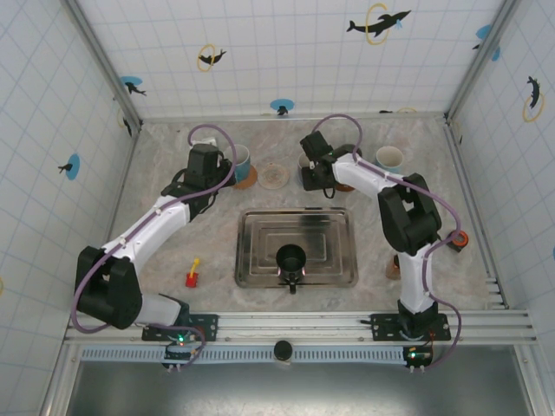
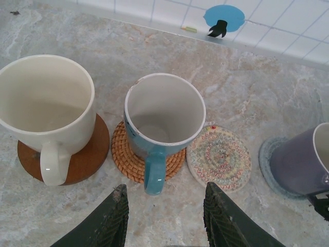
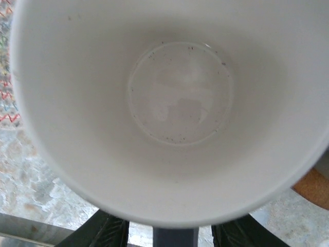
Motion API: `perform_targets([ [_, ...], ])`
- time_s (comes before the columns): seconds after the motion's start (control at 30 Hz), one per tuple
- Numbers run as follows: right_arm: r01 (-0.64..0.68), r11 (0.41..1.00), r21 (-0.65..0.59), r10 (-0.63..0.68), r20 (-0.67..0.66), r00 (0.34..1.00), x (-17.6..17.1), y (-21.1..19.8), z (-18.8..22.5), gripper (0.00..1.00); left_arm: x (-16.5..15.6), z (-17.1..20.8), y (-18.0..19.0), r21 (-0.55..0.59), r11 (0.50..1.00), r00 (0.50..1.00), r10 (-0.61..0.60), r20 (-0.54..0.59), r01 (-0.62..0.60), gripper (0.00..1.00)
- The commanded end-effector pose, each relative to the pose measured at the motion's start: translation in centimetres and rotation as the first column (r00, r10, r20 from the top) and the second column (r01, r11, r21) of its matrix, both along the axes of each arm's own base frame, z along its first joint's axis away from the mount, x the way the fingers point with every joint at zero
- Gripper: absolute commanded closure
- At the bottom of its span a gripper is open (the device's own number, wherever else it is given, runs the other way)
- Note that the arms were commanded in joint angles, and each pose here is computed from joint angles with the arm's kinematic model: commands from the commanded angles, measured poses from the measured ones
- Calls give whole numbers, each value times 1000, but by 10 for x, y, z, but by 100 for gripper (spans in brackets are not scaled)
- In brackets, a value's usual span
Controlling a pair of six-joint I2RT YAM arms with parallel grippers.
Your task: Place the cup by the coaster
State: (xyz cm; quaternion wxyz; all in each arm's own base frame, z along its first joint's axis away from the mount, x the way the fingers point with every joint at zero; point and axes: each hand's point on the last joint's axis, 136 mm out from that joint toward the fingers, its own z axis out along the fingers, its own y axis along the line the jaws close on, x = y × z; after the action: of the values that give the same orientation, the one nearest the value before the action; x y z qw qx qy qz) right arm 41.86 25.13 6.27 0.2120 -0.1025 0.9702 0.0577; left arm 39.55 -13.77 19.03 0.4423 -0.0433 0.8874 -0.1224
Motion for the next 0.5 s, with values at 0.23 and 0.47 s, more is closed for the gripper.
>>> perform_targets([
  [0.23, 6, 1000, 12, -8, 115, 993, -18, -8, 56, 55, -4, 23, -2, -16, 1000, 998, -20, 56, 21, 59],
  [0.47, 48, 998, 37, -56, 250, 967, -23, -18, 111, 55, -9, 31, -2, -39, 999, 997, -22, 75, 25, 59],
])
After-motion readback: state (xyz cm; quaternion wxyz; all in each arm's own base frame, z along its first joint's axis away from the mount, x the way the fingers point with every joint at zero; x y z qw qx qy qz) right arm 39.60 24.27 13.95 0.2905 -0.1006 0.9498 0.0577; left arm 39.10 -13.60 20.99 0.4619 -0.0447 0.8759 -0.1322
